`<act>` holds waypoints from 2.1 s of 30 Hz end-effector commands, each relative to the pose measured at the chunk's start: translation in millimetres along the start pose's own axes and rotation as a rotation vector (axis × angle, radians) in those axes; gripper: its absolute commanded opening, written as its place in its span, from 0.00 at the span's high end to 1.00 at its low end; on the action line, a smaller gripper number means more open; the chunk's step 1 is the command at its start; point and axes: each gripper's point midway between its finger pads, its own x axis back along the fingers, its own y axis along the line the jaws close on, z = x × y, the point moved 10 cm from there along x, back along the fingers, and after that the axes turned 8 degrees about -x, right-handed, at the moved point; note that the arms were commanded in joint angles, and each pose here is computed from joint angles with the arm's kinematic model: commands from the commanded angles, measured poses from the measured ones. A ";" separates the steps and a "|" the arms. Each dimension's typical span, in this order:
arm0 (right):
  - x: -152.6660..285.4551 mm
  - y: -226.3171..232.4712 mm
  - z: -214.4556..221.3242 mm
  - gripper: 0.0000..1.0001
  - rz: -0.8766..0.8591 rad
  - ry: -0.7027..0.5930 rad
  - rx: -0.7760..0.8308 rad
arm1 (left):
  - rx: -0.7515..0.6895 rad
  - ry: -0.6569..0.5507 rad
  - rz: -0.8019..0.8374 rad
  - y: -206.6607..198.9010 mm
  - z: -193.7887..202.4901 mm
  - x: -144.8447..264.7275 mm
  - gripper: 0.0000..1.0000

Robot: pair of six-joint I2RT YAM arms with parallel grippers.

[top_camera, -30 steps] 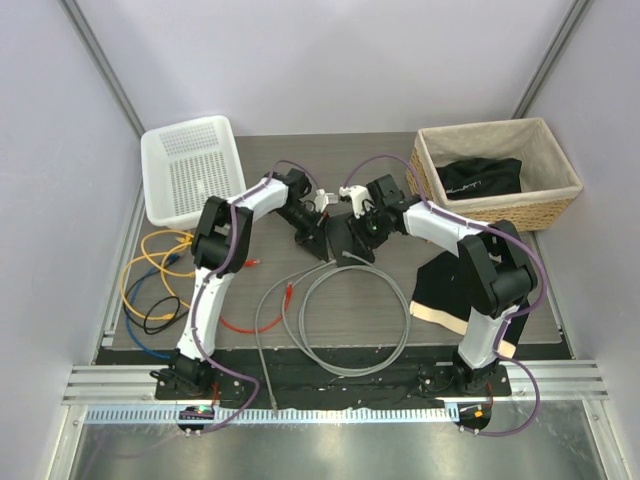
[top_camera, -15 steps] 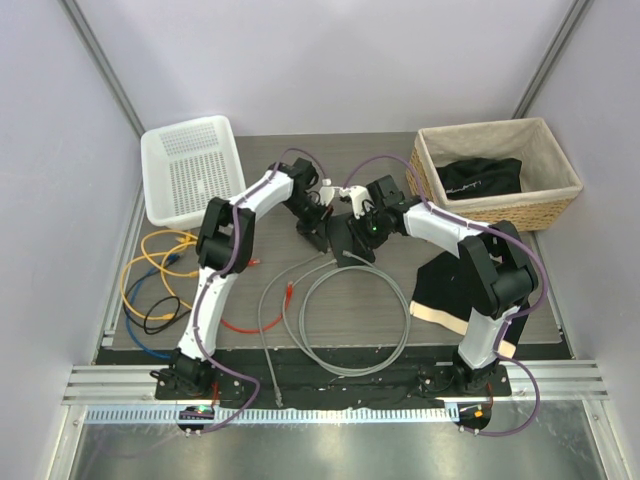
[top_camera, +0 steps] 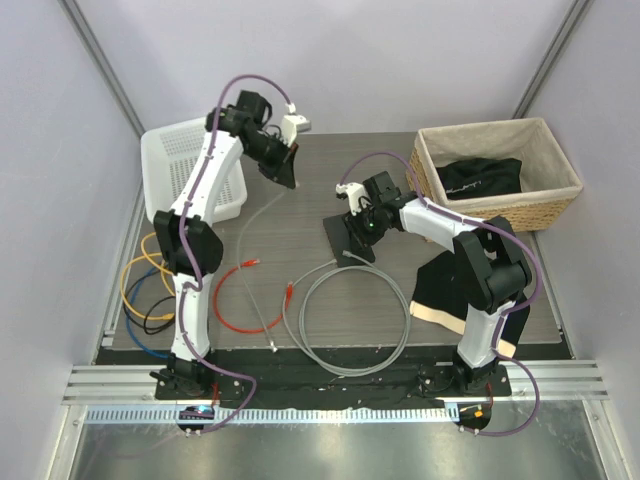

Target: Pull the plug from the switch port

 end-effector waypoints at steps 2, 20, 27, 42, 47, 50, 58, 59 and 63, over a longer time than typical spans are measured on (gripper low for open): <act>-10.9 -2.3 17.3 0.62 0.022 0.101 -0.016 | 0.007 0.190 -0.068 -31.2 40.5 96.9 1.00; -27.4 3.9 -3.2 0.62 0.014 0.104 -0.016 | 0.098 0.315 -0.298 -21.8 103.0 141.3 0.35; -6.5 7.4 -5.1 0.62 0.041 0.067 0.028 | 0.133 0.144 0.063 -56.6 44.4 51.6 0.30; 65.8 5.5 39.3 0.62 0.179 -0.022 0.035 | 0.258 0.326 0.181 -3.6 53.6 -103.4 0.53; 64.8 -5.9 68.8 0.64 0.169 0.061 0.006 | 0.232 0.338 0.174 9.3 62.7 -120.9 0.56; 59.8 -8.0 73.2 0.64 0.168 0.086 0.012 | 0.172 0.262 0.100 19.3 55.9 -119.0 0.57; 36.7 -15.6 56.0 0.64 0.130 0.119 0.002 | 0.161 0.160 -0.034 47.5 33.1 -136.2 0.55; 33.8 -17.1 52.4 0.64 0.131 0.116 0.004 | 0.166 0.156 -0.032 48.0 33.2 -139.0 0.54; 22.5 -23.2 33.1 0.64 0.134 0.101 0.003 | 0.180 0.176 -0.050 49.0 39.6 -139.4 0.53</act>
